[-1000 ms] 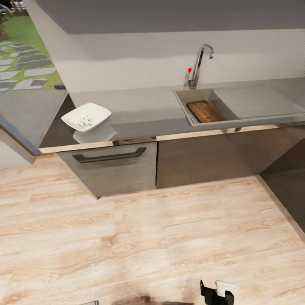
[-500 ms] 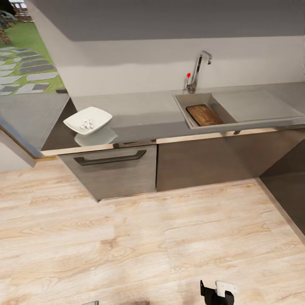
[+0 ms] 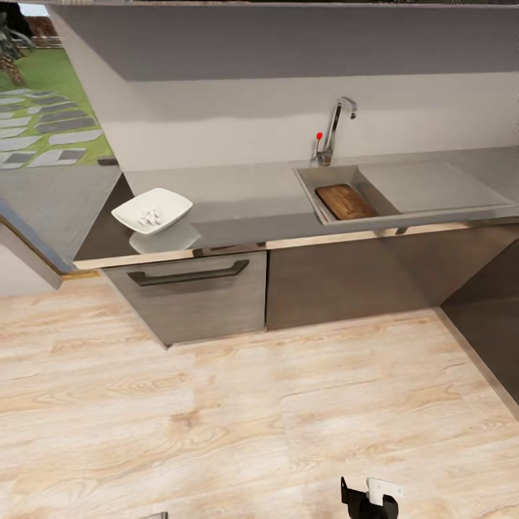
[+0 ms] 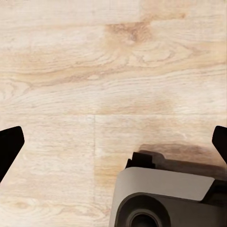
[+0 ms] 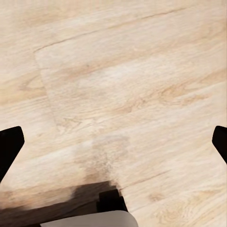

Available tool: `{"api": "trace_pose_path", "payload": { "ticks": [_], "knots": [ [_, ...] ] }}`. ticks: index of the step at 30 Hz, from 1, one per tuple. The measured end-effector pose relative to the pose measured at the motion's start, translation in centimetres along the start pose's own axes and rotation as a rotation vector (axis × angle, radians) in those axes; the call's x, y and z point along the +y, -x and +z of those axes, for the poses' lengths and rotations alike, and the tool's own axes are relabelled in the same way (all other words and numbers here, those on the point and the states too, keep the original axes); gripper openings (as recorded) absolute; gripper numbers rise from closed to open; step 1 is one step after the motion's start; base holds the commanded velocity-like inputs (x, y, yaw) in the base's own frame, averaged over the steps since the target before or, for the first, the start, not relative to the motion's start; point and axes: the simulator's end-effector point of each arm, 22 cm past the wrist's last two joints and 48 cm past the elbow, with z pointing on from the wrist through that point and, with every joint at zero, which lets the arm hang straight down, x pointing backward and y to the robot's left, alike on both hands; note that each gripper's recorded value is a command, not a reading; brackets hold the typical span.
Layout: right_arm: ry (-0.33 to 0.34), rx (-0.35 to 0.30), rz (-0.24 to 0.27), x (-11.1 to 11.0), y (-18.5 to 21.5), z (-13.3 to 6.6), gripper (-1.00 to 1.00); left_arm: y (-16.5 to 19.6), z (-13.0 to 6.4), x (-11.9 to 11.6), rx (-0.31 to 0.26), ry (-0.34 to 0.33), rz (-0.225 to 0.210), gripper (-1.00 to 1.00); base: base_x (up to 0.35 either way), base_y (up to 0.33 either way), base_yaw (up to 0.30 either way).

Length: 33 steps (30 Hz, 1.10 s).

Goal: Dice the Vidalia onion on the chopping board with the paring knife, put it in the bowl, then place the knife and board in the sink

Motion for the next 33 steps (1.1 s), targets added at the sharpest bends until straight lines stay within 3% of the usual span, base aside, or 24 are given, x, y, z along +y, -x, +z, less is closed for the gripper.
{"api": "trace_pose_path", "payload": {
  "ticks": [33],
  "knots": [
    [0.006, -0.053, 0.008, 0.2, 2.6, -0.3, 1.0, 2.0, -0.3, -0.4, -0.043, -0.009, -0.012, 1.0, 0.0, 0.0, 0.0]
  ]
}}
